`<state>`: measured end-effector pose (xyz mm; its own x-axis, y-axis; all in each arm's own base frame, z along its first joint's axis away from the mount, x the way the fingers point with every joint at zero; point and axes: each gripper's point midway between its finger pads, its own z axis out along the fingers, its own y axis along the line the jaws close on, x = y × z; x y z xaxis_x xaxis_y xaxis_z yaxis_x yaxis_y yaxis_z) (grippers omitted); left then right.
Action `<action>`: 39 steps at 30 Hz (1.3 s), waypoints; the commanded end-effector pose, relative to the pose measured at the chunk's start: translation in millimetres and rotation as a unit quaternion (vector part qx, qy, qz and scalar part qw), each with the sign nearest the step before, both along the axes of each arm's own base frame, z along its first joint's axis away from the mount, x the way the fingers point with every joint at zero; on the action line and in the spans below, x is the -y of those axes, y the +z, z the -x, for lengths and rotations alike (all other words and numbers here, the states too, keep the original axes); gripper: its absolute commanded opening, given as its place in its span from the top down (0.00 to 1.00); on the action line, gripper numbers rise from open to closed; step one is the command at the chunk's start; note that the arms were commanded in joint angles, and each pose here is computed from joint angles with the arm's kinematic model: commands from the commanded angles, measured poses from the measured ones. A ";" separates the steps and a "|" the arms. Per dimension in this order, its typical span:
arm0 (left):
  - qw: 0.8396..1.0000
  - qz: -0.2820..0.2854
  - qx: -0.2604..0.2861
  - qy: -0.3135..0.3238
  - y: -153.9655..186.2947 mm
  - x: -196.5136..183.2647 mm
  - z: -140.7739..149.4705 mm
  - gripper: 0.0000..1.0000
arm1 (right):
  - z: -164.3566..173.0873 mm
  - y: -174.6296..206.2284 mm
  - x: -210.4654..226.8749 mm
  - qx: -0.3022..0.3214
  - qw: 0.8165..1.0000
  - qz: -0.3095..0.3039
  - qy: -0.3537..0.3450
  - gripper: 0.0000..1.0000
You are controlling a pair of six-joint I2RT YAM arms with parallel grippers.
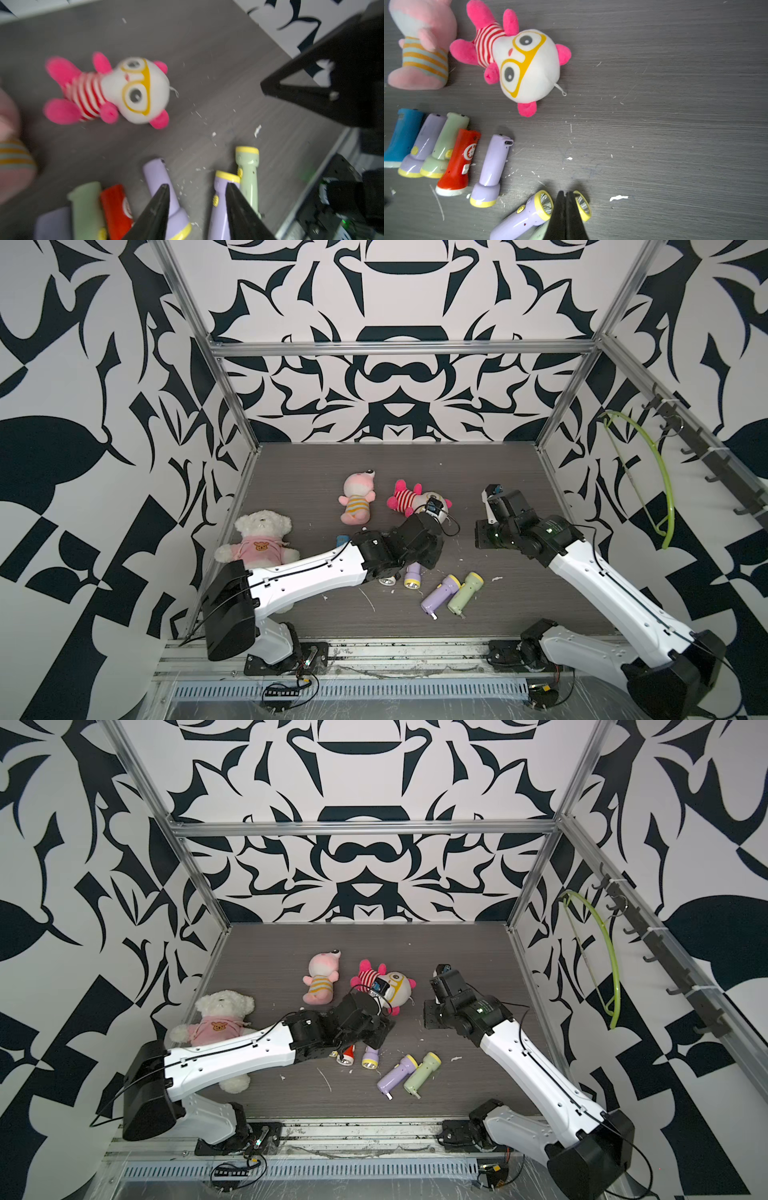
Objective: Close the plug at the bottom of the flashlight
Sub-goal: Move the flashlight at the center of the board.
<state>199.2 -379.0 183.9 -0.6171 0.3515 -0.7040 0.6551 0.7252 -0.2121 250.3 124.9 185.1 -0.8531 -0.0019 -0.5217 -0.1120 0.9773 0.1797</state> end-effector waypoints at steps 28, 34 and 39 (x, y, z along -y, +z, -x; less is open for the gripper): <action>0.960 -0.044 -0.275 0.020 -147.6 -20.0 126.0 0.68 | 59.7 -90.6 -75.3 -0.130 0.981 -0.025 0.141 1.00; 0.958 -0.035 -0.283 0.028 -154.2 -8.3 102.8 0.69 | 52.8 -102.6 -79.5 -0.141 0.979 -0.009 0.144 1.00; 0.958 -0.023 -0.284 0.007 -149.9 14.7 86.7 0.69 | 47.6 -115.5 -71.0 -0.144 0.981 0.021 0.131 1.00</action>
